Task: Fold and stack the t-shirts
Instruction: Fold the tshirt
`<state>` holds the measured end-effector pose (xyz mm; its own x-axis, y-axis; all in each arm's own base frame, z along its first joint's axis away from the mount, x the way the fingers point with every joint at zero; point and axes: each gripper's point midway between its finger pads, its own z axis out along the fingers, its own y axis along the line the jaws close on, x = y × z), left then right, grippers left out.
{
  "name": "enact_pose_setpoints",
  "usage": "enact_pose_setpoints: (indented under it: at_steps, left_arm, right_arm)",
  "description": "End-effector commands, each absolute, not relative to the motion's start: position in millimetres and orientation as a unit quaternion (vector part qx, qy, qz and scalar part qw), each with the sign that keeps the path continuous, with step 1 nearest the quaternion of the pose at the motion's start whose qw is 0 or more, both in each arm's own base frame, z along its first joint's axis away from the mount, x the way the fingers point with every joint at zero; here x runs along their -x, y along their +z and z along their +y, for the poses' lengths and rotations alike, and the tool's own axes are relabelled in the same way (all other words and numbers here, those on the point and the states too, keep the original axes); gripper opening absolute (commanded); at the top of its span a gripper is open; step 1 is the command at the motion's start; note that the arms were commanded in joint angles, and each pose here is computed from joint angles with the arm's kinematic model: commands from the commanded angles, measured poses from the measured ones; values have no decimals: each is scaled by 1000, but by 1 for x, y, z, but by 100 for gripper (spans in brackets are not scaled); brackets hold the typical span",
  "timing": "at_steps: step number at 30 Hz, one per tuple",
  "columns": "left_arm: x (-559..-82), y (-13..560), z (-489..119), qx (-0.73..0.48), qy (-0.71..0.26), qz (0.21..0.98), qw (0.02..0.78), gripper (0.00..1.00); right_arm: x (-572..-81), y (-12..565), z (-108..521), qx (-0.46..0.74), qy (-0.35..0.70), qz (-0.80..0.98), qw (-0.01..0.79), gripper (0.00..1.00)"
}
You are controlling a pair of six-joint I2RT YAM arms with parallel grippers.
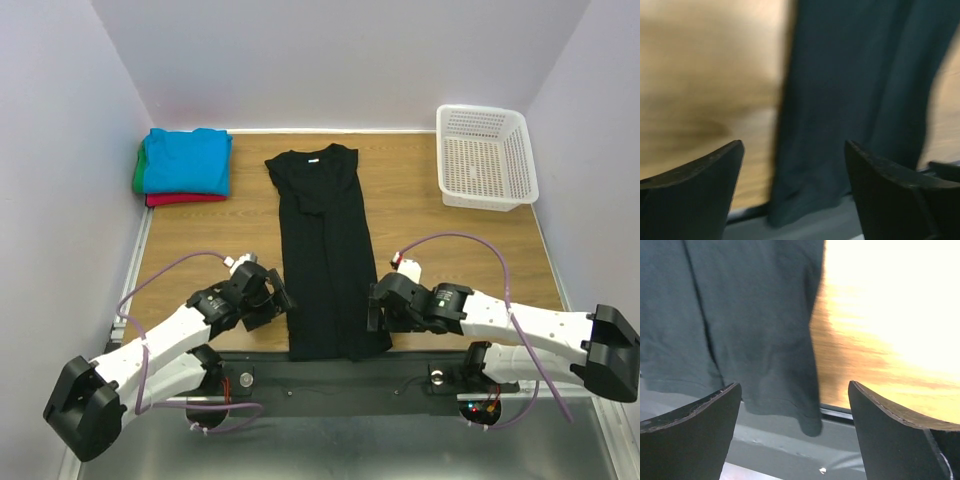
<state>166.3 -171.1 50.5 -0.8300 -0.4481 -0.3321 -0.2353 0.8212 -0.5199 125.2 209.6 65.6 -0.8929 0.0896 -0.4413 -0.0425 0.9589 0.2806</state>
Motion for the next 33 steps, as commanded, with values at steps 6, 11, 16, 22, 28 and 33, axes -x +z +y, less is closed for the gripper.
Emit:
enact_pose_setpoints:
  at_steps: [6,11,16,22,28,33]
  left_arm:
    - [-112,44,-191,170,-288,932,139,72]
    - [-75,17,-193,142,-260,952,73,54]
    - [-56,8,-192,132,-240,960,51,51]
    - [-48,1,-188,126,-226,965,42,22]
    - [-53,3,-187,134,-223,964,56,2]
    - [-54,7,-192,130,-233,962,57,1]
  right_arm:
    - [-104,61,199,-1,157,968,196,86]
    - [-105,100,224,100,209,951,207,86]
    - [-111,127,243,146,236,934,224,87]
    - [-78,96,275,221,248,929,163,81]
    - [-51,73,300,273,214,924,159,65]
    - [-51,53,300,270,178,933,155,53]
